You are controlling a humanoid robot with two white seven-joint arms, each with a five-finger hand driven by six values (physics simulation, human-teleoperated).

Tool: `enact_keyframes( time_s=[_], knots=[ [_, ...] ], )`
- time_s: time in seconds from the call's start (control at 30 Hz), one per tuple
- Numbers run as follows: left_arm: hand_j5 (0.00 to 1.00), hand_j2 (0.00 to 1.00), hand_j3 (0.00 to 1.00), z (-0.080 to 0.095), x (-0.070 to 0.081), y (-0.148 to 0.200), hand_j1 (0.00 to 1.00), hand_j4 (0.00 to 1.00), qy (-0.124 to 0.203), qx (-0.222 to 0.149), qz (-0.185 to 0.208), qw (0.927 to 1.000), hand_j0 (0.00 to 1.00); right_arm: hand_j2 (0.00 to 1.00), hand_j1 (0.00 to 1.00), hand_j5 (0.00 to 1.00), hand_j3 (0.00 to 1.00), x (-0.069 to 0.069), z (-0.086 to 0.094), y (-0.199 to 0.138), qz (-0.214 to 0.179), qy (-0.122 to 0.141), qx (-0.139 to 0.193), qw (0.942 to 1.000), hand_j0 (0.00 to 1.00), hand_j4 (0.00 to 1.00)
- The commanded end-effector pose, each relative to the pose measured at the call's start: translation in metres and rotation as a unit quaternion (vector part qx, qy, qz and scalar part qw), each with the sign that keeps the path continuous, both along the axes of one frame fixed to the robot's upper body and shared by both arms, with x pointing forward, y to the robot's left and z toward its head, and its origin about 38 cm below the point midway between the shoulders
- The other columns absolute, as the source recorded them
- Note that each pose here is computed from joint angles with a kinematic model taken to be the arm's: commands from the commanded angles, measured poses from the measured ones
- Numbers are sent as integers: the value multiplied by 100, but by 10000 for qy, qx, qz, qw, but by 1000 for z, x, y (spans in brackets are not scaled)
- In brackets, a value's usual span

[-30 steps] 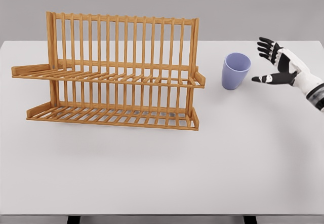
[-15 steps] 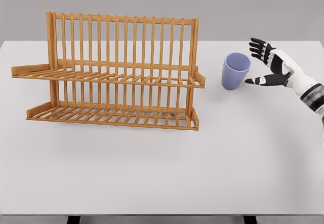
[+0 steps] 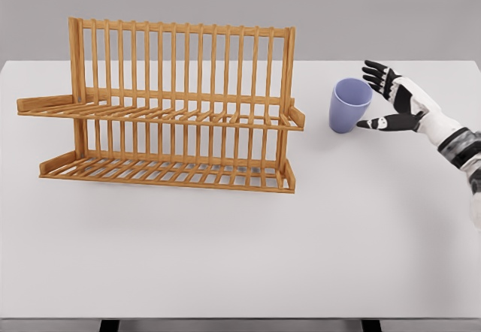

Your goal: Right arm put cup on second shelf

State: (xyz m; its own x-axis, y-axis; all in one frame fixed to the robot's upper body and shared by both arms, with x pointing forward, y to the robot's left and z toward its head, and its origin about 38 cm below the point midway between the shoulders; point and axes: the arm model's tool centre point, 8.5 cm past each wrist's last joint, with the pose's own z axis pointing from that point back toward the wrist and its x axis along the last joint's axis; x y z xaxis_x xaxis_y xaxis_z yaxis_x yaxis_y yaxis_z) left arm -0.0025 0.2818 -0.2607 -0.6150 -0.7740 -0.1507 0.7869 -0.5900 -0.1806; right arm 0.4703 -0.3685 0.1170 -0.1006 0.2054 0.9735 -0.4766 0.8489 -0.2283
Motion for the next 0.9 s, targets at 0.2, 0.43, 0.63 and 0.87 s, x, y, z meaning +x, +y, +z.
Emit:
enact_keyframes(
  time_s=[0.2, 0.43, 0.63, 0.87],
  knots=[
    [100, 100, 100, 0, 0, 0, 100, 100, 5, 4, -6, 10000, 100, 100, 100, 100, 100, 0, 1, 11, 94, -59, 91, 9999, 100, 100],
    [100, 100, 100, 0, 0, 0, 100, 100, 4, 4, 2, 10000, 100, 100, 100, 100, 100, -2, -1, 11, 101, -51, 93, 9999, 100, 100],
    [100, 100, 100, 0, 0, 0, 100, 100, 4, 4, 2, 10000, 100, 100, 100, 100, 100, -2, -4, 15, 115, -27, 135, 9998, 100, 100],
    [100, 100, 100, 0, 0, 0, 100, 100, -1, -1, -7, 10000, 100, 100, 100, 100, 100, -2, -6, 19, 127, -13, 177, 9998, 100, 100]
  ],
)
